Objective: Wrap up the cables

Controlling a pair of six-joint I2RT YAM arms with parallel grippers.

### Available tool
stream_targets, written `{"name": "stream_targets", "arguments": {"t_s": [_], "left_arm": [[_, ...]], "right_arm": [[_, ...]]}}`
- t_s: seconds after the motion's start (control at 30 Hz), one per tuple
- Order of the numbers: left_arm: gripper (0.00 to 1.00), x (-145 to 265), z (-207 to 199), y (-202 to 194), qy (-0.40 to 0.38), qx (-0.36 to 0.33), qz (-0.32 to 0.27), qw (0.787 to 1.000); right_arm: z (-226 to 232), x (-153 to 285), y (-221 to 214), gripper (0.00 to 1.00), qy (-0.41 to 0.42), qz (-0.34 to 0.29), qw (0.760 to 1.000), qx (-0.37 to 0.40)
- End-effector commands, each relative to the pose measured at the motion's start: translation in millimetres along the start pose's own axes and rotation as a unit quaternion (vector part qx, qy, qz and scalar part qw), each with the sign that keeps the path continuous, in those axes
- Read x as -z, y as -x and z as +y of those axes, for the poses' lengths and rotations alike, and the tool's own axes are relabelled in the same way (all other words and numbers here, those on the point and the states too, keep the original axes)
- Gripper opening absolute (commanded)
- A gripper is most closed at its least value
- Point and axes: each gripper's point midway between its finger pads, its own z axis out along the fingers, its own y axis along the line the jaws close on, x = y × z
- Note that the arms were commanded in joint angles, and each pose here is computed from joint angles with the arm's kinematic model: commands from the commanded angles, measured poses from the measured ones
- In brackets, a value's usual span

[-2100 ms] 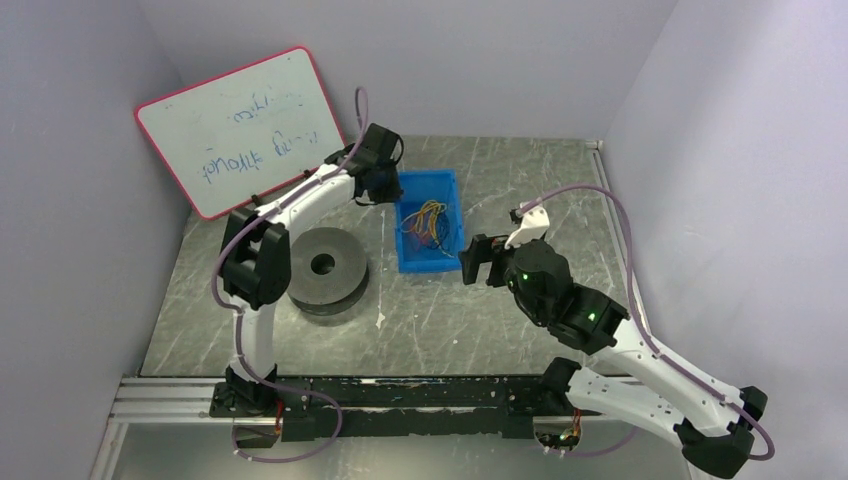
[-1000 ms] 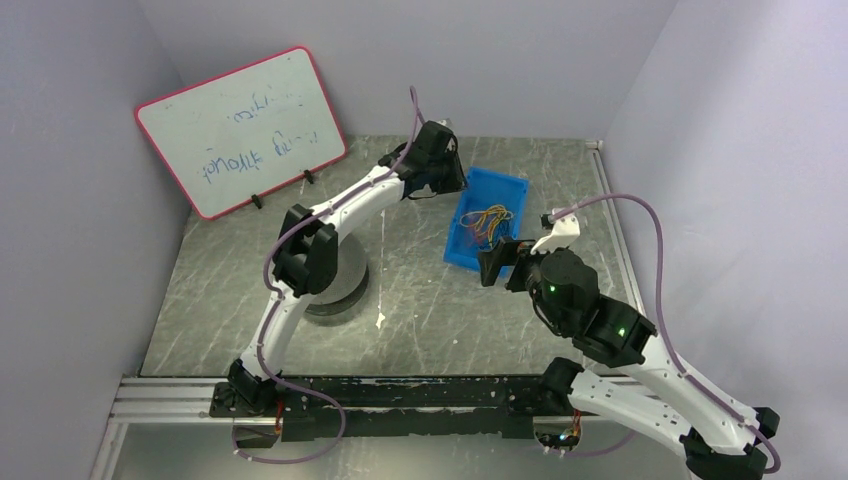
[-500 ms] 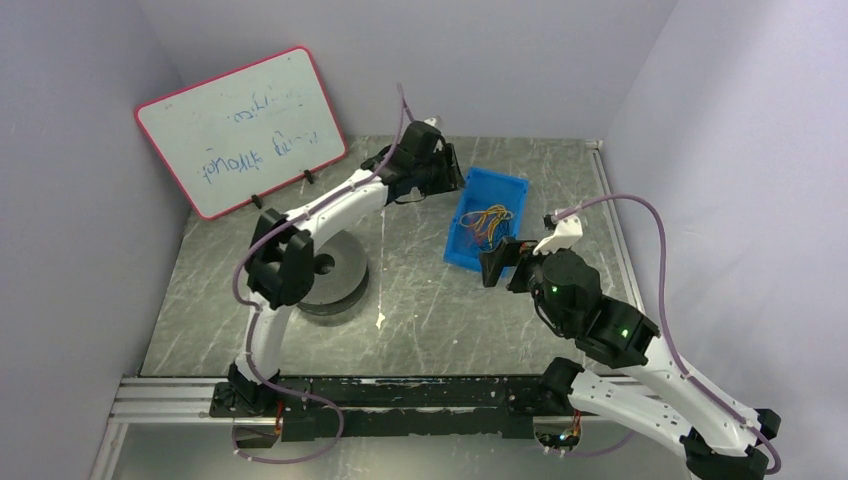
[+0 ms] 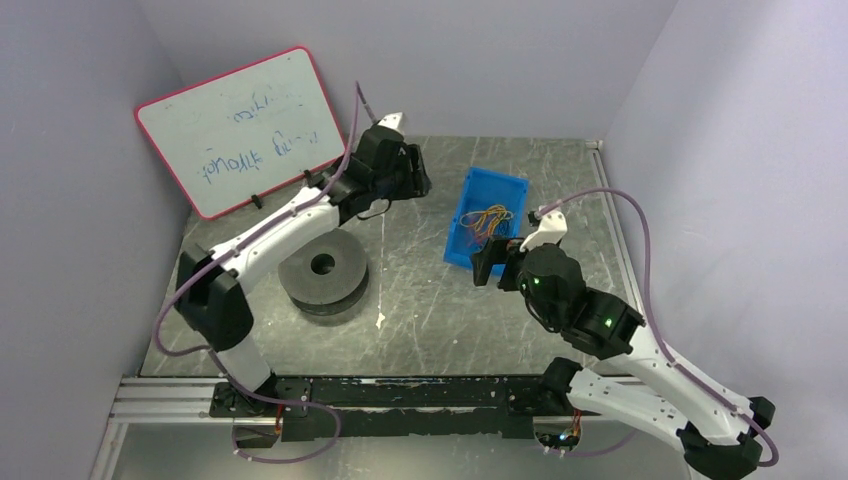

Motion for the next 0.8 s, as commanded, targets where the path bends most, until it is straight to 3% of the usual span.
{"name": "stream_targets", "arguments": {"t_s": [0.0,0.33,0.77], "left_arm": [[0.61,34.3,31.0,-0.1,0.061,-0.029,-0.017,0.998],[0.61,105.5,60.9,-9.5,0.077,-0.07,-0.034,0.994],[0.67,163.8,99.7,-29.7,0.105,-0.11,-0.047,0.987]], "right_arm": [[1.5,-3.0,4.2,1.0,-0.007,-0.006,1.0,-0.006],[-8.4,-21.1,-11.1,1.0,-0.056,0.008,0.998,0.005],[-16.8,-51.7,-28.6,0.9,-0.116,0.031,0.993,0.018]]}}
